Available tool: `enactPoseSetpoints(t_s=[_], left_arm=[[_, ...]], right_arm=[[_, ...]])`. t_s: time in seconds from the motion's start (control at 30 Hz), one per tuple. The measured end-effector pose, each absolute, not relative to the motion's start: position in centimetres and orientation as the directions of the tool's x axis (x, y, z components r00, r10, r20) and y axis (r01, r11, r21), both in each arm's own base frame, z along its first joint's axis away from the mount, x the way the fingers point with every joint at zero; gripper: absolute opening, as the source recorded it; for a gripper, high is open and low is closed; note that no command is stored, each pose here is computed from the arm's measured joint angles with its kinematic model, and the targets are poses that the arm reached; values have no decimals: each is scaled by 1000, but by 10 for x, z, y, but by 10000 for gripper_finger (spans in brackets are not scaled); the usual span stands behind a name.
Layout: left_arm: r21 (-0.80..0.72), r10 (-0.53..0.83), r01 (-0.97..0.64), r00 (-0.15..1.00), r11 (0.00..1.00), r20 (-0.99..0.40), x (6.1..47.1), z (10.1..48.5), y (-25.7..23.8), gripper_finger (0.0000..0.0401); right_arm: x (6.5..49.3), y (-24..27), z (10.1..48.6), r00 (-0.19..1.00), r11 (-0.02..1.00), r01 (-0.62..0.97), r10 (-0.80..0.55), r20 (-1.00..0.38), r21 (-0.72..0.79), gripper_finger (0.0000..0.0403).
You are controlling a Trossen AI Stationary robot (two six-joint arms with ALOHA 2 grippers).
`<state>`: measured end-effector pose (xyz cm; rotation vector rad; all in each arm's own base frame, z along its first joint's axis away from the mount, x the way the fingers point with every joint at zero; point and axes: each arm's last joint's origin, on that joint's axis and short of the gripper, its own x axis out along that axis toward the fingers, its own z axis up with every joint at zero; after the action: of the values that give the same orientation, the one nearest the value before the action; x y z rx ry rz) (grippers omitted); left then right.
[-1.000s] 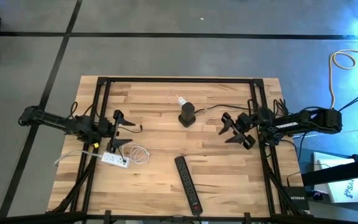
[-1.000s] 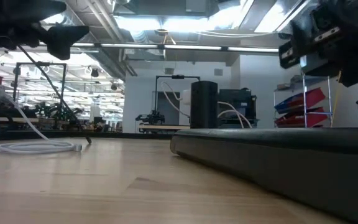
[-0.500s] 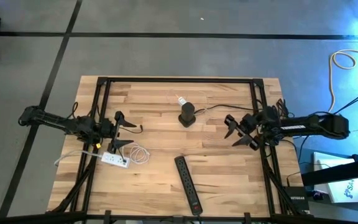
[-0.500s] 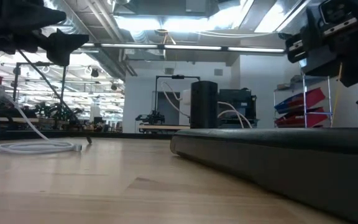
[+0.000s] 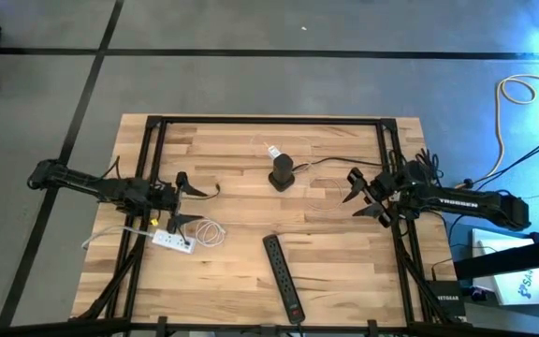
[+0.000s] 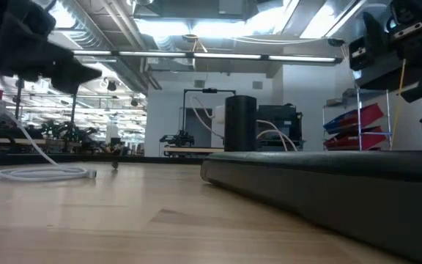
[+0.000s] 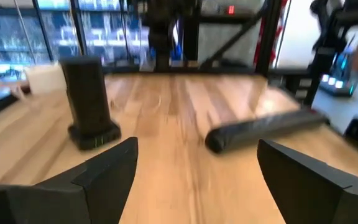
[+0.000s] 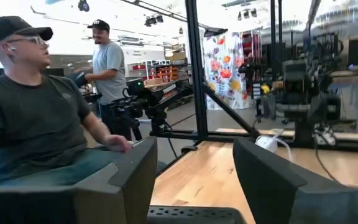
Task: Insert USB
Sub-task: Return to Home Position
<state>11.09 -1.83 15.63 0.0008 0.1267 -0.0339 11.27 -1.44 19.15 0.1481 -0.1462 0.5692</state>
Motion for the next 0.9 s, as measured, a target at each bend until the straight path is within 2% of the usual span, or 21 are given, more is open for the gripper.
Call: enactPoseSetpoints(t_s=[0.1, 0.47, 0.73, 0.9], left_arm=[[12, -32, 35, 979, 999, -202, 110, 149, -18, 314], [13, -39, 43, 976, 999, -215, 110, 148, -18, 314], [13, -39, 43, 976, 999, -215, 110, 148, -18, 314], [13, -39, 43, 976, 999, -215, 110, 148, -18, 314]], right_arm=[[108, -13, 192, 833, 834, -544, 525, 175, 90, 193], [96, -8, 173, 853, 829, -518, 520, 49, 211, 193], [89, -4, 173, 775, 773, -632, 630, 46, 51, 193], [90, -5, 171, 797, 793, -603, 602, 39, 89, 193]])
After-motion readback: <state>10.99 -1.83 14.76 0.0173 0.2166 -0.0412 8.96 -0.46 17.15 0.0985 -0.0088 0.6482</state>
